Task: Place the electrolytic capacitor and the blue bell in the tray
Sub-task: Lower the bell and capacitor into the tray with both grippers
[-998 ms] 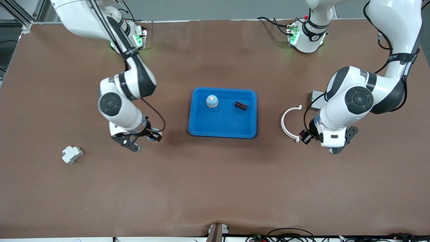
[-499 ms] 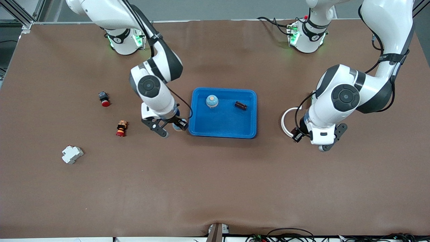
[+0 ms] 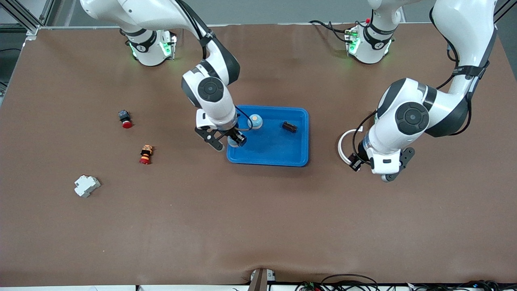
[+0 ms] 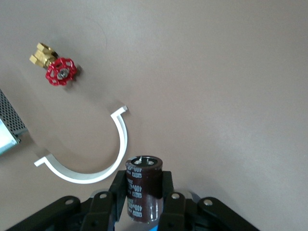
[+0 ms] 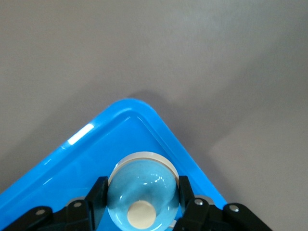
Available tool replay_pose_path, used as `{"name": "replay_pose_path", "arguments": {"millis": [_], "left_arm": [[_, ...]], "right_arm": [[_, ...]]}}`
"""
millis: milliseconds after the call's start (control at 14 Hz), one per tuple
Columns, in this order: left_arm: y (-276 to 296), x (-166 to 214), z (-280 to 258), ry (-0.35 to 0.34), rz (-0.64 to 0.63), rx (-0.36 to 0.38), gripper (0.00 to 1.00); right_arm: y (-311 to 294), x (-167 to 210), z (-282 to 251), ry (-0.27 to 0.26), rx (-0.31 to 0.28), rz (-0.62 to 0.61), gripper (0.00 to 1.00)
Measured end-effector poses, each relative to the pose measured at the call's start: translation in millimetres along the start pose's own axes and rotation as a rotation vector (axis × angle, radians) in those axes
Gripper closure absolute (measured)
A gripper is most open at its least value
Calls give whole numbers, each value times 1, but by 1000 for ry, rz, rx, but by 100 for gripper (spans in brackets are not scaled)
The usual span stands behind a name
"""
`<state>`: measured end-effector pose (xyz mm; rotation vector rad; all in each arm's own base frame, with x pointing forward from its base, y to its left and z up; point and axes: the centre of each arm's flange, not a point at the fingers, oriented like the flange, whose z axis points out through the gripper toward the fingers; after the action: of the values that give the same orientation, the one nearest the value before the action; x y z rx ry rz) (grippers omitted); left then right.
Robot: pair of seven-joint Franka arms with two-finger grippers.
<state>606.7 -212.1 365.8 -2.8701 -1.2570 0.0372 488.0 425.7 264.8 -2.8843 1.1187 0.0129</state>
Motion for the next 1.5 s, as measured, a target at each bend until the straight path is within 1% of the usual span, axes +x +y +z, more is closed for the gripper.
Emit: {"name": "replay_pose_path", "arguments": {"millis": [214, 428, 641, 926, 1496], "left_arm": [[10, -22, 4, -7, -30, 2, 66], [22, -48, 11, -16, -82, 5, 66], [30, -66, 19, -29, -130, 3, 66], [45, -108, 36, -51, -173, 7, 66], [54, -125, 53, -79, -228, -4, 66]], "right_arm": [[-10, -22, 27, 26, -20, 35, 37], [-23, -41, 51, 37, -29, 60, 37], [-30, -43, 61, 41, -29, 66, 37], [-32, -44, 68, 43, -16, 76, 37], [-39, -45, 75, 48, -4, 92, 37]]}}
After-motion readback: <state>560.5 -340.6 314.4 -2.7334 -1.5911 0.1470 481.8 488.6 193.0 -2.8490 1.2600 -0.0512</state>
